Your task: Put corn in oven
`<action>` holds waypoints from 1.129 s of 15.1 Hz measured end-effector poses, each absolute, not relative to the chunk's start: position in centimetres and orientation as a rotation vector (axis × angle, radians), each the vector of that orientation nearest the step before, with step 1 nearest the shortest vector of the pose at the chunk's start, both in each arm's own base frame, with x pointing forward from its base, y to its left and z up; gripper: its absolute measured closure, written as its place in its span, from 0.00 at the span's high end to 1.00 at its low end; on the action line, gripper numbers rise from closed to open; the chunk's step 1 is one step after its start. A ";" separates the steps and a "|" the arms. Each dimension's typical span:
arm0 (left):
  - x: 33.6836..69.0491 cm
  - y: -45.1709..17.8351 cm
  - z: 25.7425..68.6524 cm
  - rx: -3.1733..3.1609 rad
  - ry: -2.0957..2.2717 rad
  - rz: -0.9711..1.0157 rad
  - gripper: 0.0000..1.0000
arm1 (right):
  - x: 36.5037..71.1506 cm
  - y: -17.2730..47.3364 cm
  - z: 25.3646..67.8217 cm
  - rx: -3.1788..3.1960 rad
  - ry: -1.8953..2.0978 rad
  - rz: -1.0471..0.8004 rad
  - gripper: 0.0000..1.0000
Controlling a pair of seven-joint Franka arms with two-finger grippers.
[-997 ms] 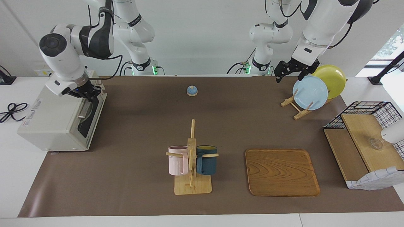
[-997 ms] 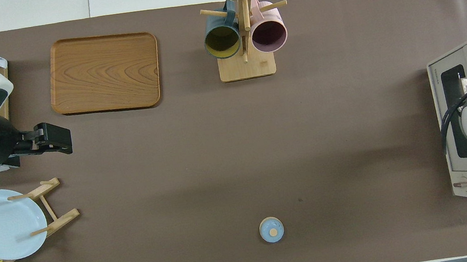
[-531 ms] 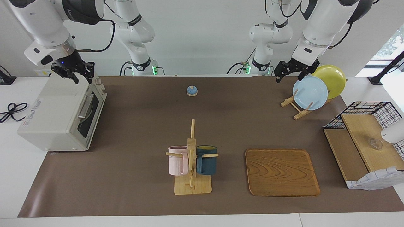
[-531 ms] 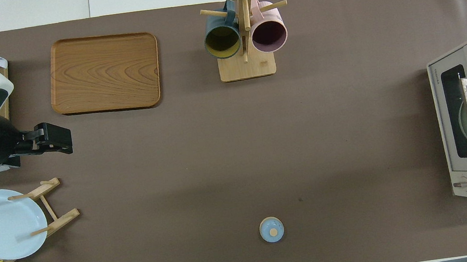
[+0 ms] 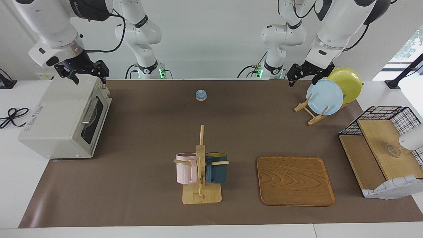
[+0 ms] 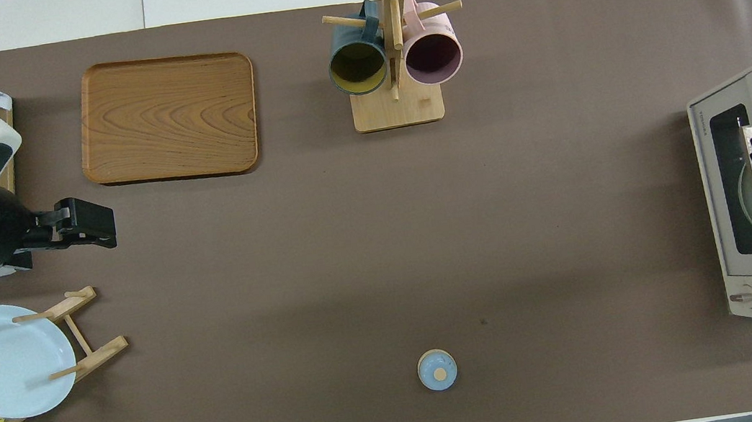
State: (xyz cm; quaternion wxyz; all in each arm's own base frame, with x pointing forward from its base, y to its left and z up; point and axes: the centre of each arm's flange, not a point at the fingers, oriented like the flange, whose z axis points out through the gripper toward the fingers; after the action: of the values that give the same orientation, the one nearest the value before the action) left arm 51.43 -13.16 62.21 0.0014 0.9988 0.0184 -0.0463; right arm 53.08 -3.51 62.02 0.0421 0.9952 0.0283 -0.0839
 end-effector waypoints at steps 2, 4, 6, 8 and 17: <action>51.4 -13.2 62.2 3.135 0.058 -0.145 1.00 | 53.1 -3.5 62.0 3.047 0.082 -0.258 1.00; 51.4 -13.2 62.2 3.135 0.058 -0.145 1.00 | 53.1 -3.3 62.0 3.048 0.086 -0.255 1.00; 51.4 -13.2 62.2 3.135 0.058 -0.145 1.00 | 53.2 -2.7 62.1 3.048 0.070 -0.251 1.00; 51.4 -13.2 62.2 3.135 0.058 -0.145 1.00 | 53.1 -2.3 62.1 3.046 0.048 -0.257 1.00; 51.4 -13.2 62.2 3.135 0.058 -0.145 1.00 | 52.0 -2.3 62.8 3.045 0.033 -0.284 1.00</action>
State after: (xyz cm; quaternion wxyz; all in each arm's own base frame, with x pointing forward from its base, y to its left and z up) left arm 51.43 -13.16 62.21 0.0014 0.9988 0.0185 -0.0463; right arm 51.99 -2.35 62.83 0.0416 0.9948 0.0108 -0.0927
